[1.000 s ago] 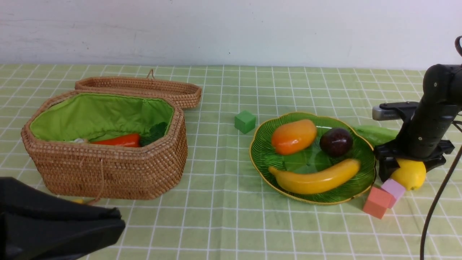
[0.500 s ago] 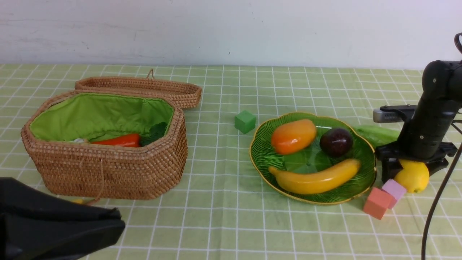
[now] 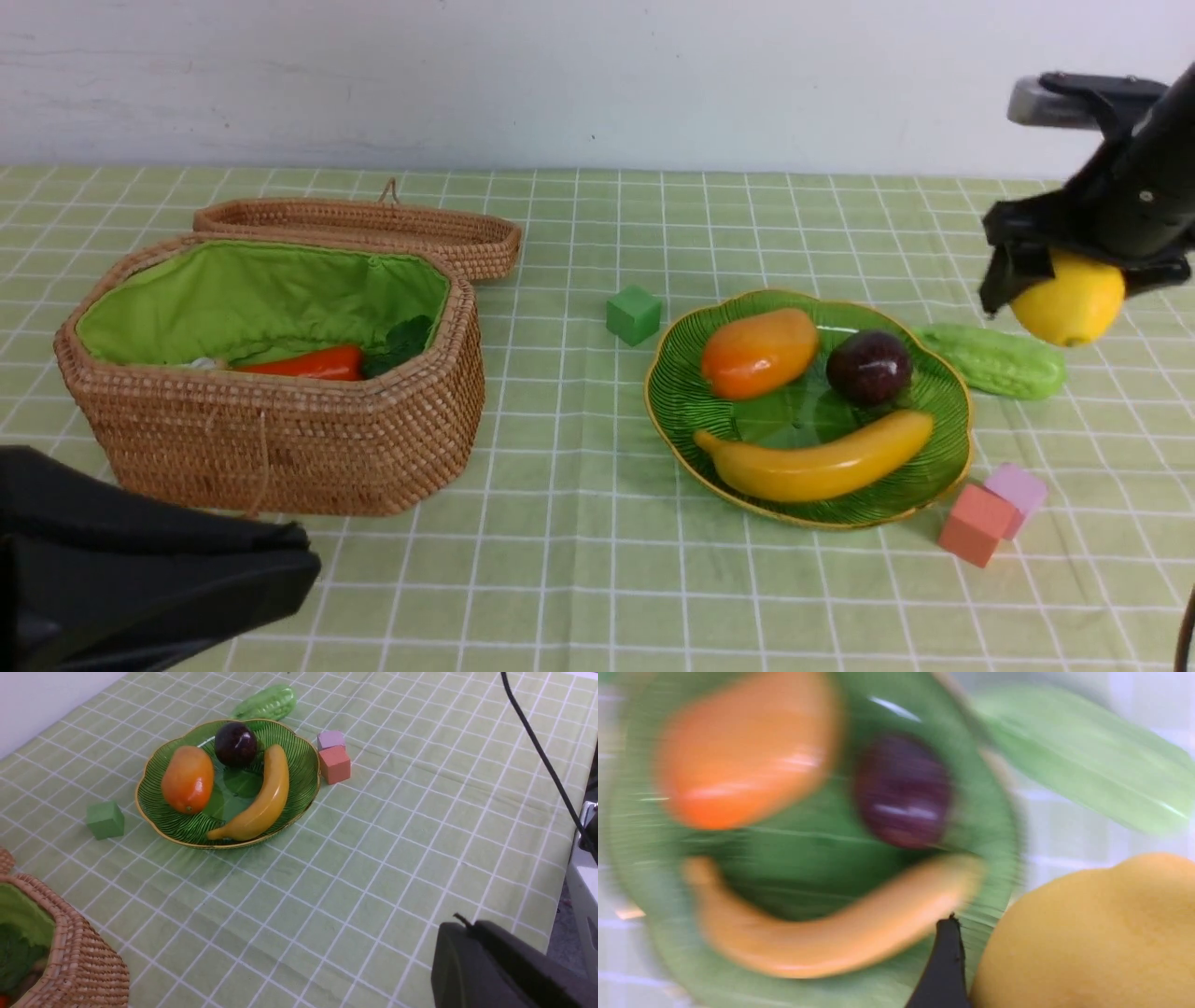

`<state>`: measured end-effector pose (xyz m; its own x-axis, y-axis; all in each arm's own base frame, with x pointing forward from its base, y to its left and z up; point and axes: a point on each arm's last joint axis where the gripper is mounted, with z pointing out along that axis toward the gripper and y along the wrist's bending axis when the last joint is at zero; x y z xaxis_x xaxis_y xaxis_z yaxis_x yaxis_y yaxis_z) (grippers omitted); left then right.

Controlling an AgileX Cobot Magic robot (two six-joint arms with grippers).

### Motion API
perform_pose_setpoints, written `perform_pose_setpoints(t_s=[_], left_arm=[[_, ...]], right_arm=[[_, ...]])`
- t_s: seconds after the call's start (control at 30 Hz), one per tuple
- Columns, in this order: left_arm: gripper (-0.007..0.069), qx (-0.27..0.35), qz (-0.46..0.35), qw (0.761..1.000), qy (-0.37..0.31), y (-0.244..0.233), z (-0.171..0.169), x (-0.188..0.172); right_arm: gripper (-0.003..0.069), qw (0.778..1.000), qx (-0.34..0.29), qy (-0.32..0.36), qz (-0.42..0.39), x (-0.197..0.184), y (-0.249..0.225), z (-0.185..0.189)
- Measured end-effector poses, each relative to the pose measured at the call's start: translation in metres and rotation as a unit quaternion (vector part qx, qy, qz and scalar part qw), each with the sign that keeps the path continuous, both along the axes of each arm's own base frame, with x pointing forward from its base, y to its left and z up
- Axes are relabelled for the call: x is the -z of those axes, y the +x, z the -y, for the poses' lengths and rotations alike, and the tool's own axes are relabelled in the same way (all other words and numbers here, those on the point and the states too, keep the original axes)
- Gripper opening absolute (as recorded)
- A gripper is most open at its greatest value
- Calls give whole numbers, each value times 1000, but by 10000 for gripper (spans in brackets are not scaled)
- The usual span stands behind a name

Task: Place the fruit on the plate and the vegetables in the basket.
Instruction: Use the right arm to grab a lemon and put it into the right plate

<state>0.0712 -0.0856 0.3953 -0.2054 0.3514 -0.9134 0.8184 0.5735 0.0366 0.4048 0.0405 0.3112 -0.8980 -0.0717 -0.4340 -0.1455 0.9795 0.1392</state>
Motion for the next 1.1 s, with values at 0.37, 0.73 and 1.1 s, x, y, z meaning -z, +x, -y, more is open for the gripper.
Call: perform_pose_setpoints(t_s=[0.37,0.73,1.1], left_arm=[[6,-55,3,998,-7,7,-5,-1],[6,-58,5,998,-9,8,-5,-2],[8,-58,6,998,-9,8,-5,-2]], right_arm=[[578,993,-112,14,38,52,19,-107],[661,994,-110,-1,27,68,24,-107],[639,993,-116,-12,33,51,16,-103]])
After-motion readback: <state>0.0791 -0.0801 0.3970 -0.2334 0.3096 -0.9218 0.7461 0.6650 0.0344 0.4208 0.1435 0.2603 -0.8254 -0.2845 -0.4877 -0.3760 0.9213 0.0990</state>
